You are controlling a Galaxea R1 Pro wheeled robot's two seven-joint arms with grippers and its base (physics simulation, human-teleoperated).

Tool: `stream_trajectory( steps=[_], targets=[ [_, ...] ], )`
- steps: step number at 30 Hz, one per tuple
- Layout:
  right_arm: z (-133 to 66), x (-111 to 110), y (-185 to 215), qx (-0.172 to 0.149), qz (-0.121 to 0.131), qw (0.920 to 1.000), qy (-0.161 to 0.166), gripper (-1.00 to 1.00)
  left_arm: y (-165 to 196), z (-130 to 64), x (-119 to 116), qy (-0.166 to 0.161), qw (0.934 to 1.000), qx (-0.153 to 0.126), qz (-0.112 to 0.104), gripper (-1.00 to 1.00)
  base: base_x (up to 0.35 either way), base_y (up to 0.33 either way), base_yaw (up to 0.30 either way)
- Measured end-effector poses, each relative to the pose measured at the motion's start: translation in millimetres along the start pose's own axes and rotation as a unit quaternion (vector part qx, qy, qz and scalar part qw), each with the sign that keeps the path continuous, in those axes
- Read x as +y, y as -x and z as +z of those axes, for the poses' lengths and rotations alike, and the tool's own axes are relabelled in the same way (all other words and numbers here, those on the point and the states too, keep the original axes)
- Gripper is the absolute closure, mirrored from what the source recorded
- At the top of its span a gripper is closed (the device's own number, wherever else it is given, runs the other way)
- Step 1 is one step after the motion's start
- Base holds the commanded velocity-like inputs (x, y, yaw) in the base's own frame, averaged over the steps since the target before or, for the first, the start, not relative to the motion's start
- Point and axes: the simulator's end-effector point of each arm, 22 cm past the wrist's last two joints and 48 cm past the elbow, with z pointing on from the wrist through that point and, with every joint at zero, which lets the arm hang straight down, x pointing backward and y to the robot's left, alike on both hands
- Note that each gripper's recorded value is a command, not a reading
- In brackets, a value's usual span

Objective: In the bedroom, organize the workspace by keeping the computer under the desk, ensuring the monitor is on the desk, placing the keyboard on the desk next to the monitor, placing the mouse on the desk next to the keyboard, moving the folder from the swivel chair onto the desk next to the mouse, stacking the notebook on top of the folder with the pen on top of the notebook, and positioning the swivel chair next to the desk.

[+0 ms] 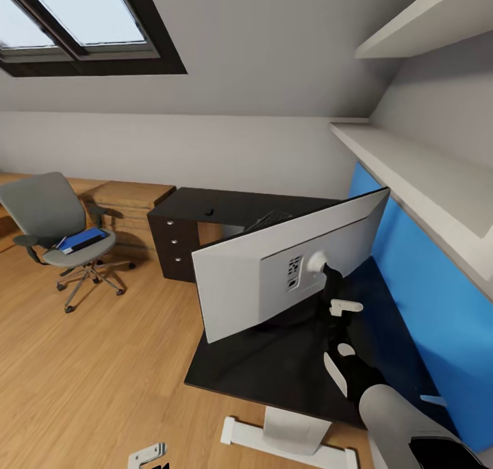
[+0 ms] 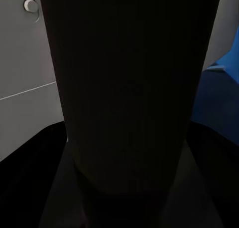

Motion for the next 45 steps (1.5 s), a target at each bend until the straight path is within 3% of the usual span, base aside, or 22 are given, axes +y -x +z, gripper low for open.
stream_trajectory(
  steps=[25,26,45],
  targets=[
    [1.0,0.2,0.0,-0.001,0.000,1.0000,0.000,1.00,0.0,0.7,-0.1,0.000,1.0000,0.001,0.000,-1.00,0.001,0.000,0.000],
    [0.9,0.2,0.0,-0.001,0.001,1.0000,0.000,-1.00,-0.1,0.7,0.0,0.000,1.0000,0.001,0.000,-1.00,0.000,0.000,0.000],
    [2.3,-0.8,-4.6,0.002,0.004,1.0000,-0.004,-1.00,-0.2,2.6,-0.1,0.001,1.0000,0.002,0.000,-1.00,0.000,0.000,0.000]
  ],
)
